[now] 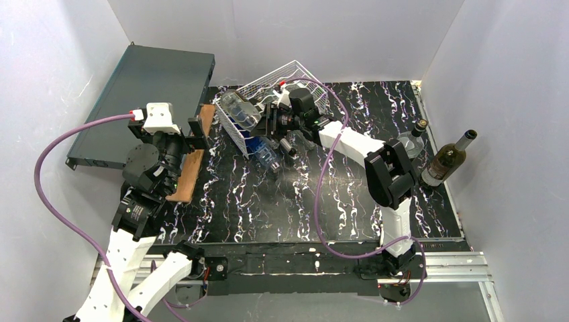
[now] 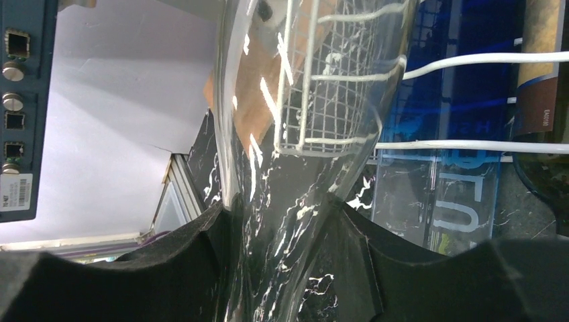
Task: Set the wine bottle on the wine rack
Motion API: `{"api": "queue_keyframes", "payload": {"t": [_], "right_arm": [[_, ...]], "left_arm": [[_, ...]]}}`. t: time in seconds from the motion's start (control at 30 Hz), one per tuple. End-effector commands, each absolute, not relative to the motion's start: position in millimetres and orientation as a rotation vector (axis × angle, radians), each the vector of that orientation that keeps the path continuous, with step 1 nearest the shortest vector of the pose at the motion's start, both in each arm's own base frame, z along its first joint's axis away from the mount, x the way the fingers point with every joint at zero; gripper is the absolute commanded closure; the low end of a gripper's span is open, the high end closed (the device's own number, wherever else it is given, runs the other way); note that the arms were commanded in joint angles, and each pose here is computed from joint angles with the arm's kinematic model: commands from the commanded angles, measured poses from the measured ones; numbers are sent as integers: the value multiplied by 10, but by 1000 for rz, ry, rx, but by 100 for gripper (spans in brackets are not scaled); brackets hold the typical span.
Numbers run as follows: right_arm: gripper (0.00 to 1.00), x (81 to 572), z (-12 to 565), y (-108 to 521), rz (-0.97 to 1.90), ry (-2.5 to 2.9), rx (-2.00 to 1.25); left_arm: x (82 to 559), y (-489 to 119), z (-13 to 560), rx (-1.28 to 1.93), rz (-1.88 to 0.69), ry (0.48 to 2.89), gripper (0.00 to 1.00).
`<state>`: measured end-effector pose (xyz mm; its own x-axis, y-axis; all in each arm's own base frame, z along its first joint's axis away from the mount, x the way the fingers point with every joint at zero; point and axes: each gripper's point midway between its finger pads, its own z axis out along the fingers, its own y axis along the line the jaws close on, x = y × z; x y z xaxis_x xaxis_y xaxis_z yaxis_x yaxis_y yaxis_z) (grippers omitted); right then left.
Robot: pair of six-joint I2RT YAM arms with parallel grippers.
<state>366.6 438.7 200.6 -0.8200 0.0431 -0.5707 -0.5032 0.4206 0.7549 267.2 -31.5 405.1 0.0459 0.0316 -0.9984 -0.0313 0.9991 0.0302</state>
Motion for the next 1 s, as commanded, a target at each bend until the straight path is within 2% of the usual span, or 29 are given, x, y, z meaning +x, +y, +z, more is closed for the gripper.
{"api": "queue_keyframes", "payload": {"t": [0.0,0.8,0.97], "right_arm": [[99,3833,3259,4522,1468,1669,-533],[99,3887,2941,4667,1453,1687,-558],[78,3872,2804,4688,1422,1715,-574]], "left_arm": [[2637,-297,4160,-16,36,1491,1],[2638,-305,4157,-16,31,1494,1],[2637,-310,4161,-15,28,1493,1]]}}
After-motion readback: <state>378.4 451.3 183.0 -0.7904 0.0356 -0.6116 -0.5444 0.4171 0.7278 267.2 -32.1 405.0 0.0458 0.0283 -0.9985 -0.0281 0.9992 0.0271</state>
